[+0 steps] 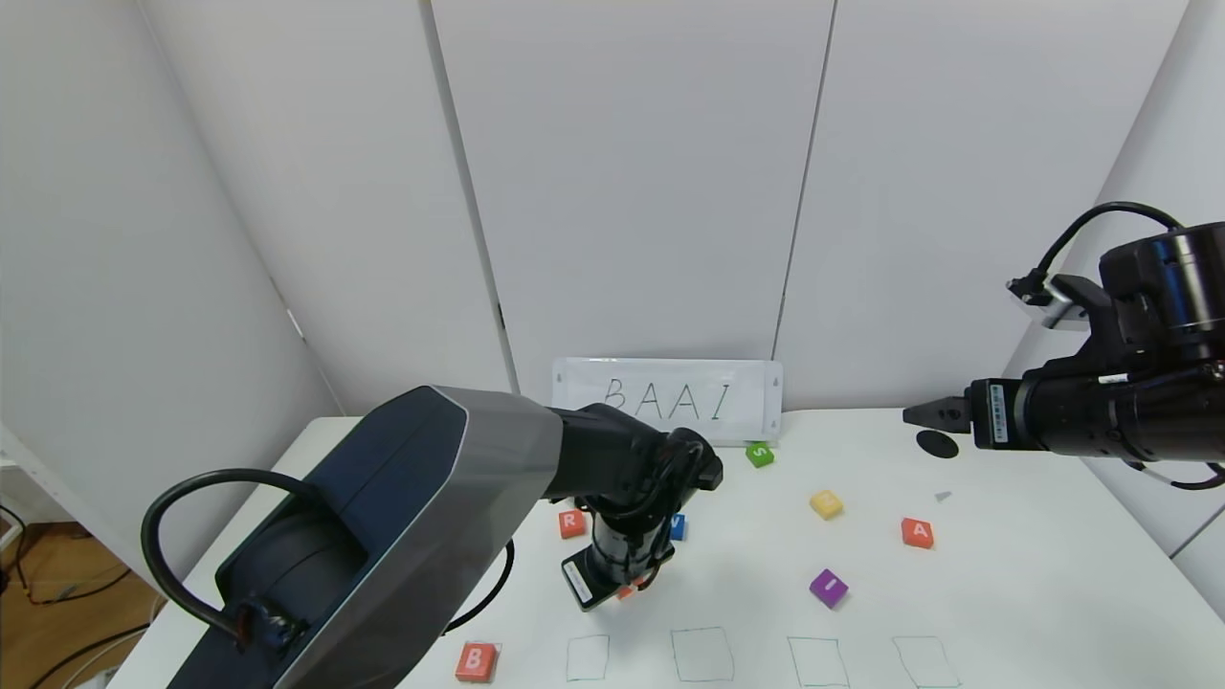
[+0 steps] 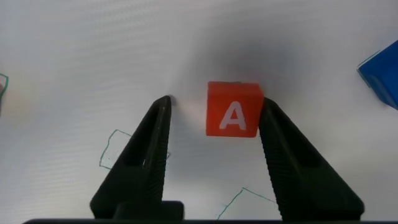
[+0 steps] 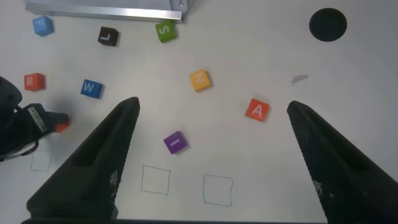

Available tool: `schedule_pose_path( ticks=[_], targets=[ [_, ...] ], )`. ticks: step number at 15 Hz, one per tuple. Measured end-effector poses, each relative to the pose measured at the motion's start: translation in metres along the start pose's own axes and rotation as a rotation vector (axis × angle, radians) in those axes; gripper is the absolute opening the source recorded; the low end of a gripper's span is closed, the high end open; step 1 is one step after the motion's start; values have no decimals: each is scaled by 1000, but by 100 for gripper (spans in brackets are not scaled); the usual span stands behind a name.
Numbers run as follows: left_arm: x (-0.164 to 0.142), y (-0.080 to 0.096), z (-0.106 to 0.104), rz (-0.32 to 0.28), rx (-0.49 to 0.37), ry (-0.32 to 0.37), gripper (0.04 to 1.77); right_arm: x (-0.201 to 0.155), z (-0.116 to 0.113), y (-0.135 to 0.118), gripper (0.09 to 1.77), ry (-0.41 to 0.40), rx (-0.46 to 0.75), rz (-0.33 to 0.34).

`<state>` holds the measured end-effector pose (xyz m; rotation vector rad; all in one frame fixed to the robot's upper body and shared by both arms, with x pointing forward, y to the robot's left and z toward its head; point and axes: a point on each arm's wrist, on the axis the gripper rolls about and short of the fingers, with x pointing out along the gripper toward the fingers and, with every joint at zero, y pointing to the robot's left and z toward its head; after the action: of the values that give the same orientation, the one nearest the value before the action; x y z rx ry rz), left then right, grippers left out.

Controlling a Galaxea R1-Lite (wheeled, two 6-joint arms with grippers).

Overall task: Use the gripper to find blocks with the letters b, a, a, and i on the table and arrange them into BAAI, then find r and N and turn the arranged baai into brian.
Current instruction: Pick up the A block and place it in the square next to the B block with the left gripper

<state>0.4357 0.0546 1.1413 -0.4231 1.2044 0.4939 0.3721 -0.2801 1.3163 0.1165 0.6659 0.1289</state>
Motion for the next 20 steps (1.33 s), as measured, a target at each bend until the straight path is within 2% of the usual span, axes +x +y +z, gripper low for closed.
schedule_pose_path(
  ticks=[3, 4, 6, 9, 14, 17, 20],
  targets=[
    [0, 0, 0, 0, 3, 1, 70, -1, 0, 0, 171, -1, 0, 0],
    [0, 0, -1, -1, 5, 1, 51, -1, 0, 0, 171, -2, 1, 0],
    [0, -1, -1, -2, 7, 2, 51, -1, 0, 0, 171, -2, 1, 0],
    [-2, -1, -2, -14, 12, 38, 51, -1, 0, 0, 171, -3, 1, 0],
    [-10, 2, -1, -20, 13, 40, 51, -2, 1, 0, 171, -6, 0, 0],
    [-22, 11, 1, -1, 25, 43, 51, -3, 1, 0, 171, -8, 1, 0],
    [-32, 28, -1, 22, 88, 48, 51, -4, 1, 0, 171, -10, 1, 1]
  ],
)
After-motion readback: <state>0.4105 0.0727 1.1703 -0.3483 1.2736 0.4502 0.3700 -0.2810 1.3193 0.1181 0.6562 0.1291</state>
